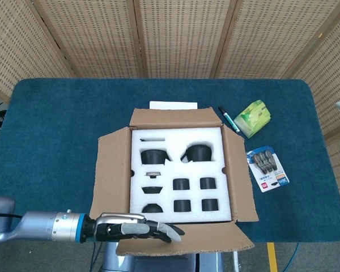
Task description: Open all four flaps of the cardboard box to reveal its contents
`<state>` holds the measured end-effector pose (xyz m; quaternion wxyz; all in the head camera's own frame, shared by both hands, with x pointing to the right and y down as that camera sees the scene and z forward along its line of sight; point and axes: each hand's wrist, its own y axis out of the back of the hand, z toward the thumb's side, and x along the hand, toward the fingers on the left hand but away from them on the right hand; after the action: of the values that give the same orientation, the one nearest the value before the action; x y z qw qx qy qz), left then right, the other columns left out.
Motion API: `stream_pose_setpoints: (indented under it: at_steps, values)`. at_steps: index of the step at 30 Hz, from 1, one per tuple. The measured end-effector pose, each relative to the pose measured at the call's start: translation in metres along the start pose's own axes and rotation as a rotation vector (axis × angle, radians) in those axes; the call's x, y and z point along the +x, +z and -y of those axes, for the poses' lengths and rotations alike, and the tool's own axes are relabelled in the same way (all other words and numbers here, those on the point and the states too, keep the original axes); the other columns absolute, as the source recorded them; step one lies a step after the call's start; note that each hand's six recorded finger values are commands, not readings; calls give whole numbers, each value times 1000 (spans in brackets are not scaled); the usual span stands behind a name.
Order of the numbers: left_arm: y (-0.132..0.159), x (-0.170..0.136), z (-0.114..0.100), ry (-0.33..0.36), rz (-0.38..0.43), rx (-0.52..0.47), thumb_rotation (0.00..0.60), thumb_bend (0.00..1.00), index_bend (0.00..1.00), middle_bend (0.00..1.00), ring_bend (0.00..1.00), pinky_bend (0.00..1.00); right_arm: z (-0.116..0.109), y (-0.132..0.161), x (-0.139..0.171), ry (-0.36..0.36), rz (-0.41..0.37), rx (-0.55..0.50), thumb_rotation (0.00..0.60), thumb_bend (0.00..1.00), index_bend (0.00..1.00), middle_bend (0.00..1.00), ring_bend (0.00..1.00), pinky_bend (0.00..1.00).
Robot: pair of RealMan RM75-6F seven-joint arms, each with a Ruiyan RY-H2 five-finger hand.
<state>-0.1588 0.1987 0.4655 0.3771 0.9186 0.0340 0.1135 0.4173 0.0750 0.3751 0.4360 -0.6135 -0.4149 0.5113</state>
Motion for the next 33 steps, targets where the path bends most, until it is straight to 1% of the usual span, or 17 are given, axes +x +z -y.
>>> stream_pose_setpoints:
  at_steps: [4,7,11,15,18,22,24,27,31,33]
  values:
    - [-5,-2,11,-55,-28,-39,90,431,114,0,0,0,0,0,0,0,-1,0,600,672,119,206,0,0]
    - [-7,-3,14,-71,-39,-40,87,432,112,0,0,0,1,1,0,2,-2,0,600,672,118,206,0,0]
    - [-8,-7,10,-51,-44,-1,85,431,112,0,0,0,1,1,0,3,-4,-1,600,672,119,206,0,0]
    - [-7,-11,-1,8,-43,86,85,431,112,0,0,0,2,1,0,6,-4,-1,600,672,118,206,0,0]
    - [-5,-15,-13,80,-42,185,85,431,112,0,0,0,3,1,0,10,-2,-1,600,672,119,206,0,0]
    - [-3,-24,-33,198,-52,340,85,450,112,0,0,0,7,0,0,18,0,-4,600,672,119,206,0,0]
    - [-1,-30,-44,268,-66,426,85,465,113,0,0,0,9,0,0,21,2,-4,600,672,119,206,0,0]
    - [0,-41,-60,368,-96,551,85,476,116,0,0,0,11,-2,0,23,6,-3,600,672,119,206,0,0]
    - [3,-59,-80,507,-157,727,85,486,125,0,0,0,14,-3,1,26,13,0,600,672,119,202,0,0]
    - [3,-68,-89,567,-188,798,87,488,129,0,0,0,16,-5,1,27,18,8,600,672,118,201,0,0]
